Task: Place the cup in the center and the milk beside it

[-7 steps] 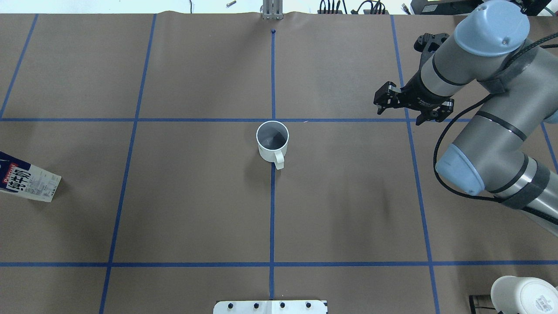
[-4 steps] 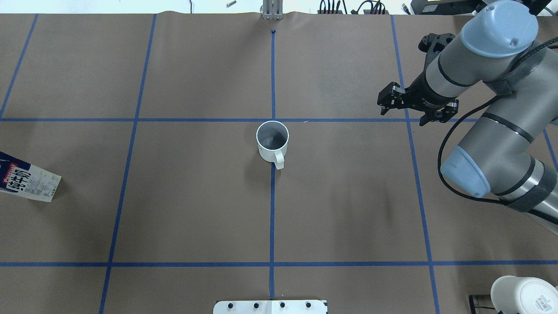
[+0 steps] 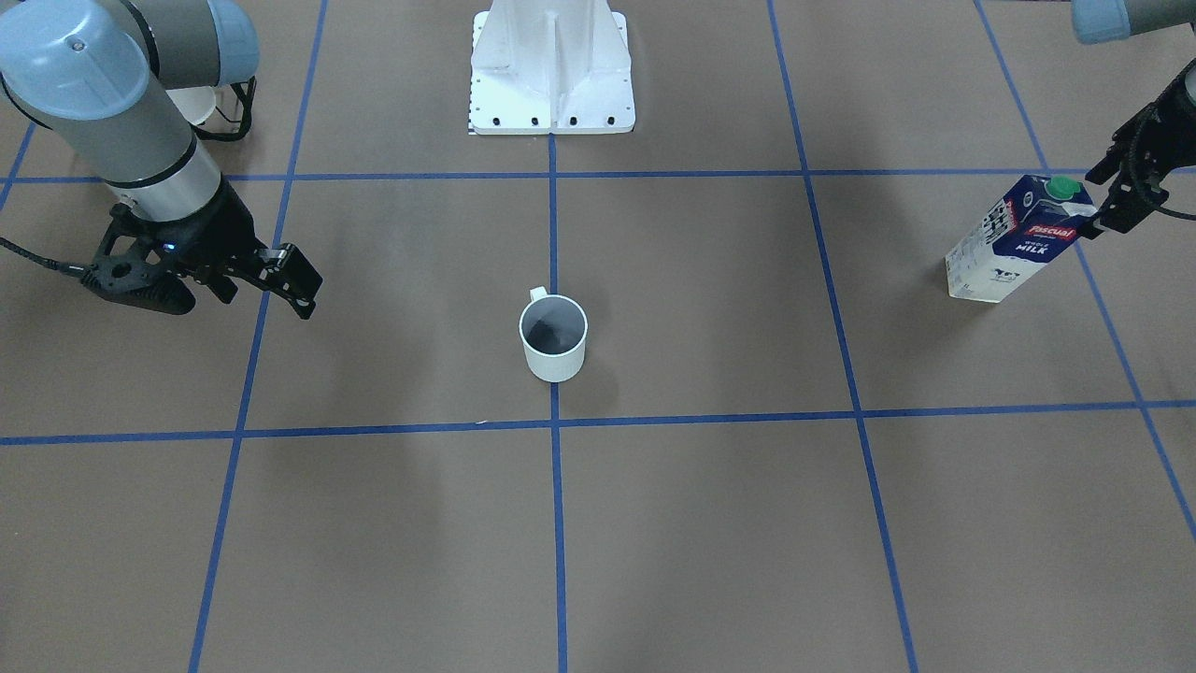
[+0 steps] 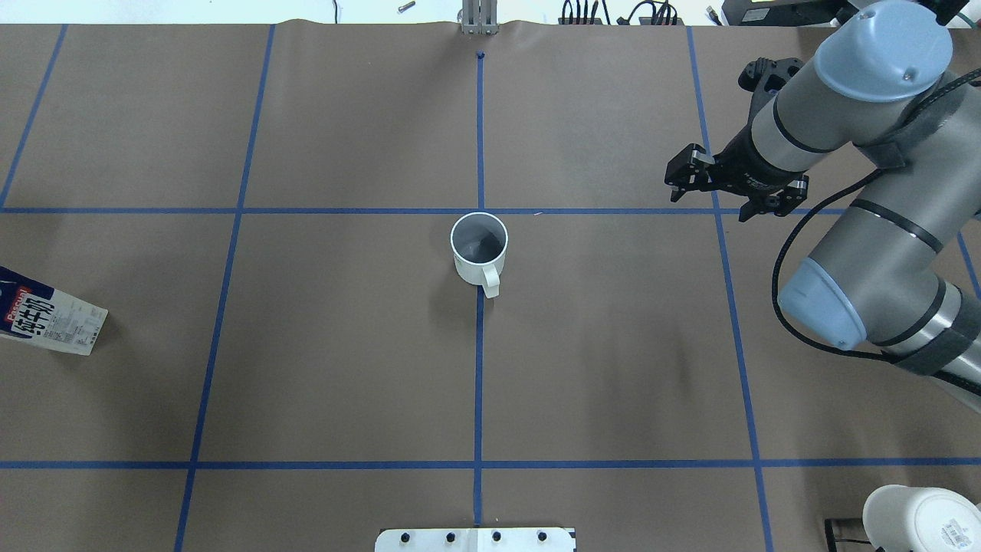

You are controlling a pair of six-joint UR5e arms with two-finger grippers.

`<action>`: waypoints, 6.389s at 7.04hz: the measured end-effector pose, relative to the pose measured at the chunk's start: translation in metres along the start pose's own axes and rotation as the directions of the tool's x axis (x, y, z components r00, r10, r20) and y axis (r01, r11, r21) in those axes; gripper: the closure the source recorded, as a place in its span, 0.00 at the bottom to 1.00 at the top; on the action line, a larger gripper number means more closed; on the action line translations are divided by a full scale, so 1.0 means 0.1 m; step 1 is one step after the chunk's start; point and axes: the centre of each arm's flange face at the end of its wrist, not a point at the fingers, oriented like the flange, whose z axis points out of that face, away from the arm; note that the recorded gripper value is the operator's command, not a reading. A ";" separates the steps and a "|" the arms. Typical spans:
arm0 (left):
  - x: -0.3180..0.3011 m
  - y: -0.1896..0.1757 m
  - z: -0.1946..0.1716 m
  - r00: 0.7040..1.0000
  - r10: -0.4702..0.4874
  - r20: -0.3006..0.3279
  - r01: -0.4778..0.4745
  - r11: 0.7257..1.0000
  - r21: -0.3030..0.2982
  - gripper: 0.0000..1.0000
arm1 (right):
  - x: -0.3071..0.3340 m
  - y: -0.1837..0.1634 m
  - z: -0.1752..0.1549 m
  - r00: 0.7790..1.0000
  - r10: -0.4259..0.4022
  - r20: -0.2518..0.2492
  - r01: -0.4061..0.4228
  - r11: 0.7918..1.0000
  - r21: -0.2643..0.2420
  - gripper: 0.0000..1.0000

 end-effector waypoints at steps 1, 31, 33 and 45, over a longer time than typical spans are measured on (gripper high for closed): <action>0.00 0.00 0.01 1.000 -0.003 0.002 0.003 1.000 -0.001 0.02 | 0.01 0.00 0.01 1.000 0.001 -0.001 -0.001 1.000 -0.001 0.00; 4.17 3.03 -0.40 0.977 -0.205 0.064 0.211 0.973 -0.098 0.77 | 3.29 -0.59 -0.62 0.981 -0.141 -0.134 0.141 0.990 -0.012 0.00; 4.41 3.40 -0.11 0.977 -0.202 0.071 0.208 0.973 -0.098 0.76 | 3.33 -0.59 -0.63 0.982 -0.136 -0.133 0.135 0.991 -0.013 0.00; 4.32 3.71 0.10 0.987 -0.152 0.048 0.157 0.982 -0.105 0.03 | 3.33 -0.60 -0.62 0.981 -0.147 -0.130 0.146 0.989 -0.017 0.00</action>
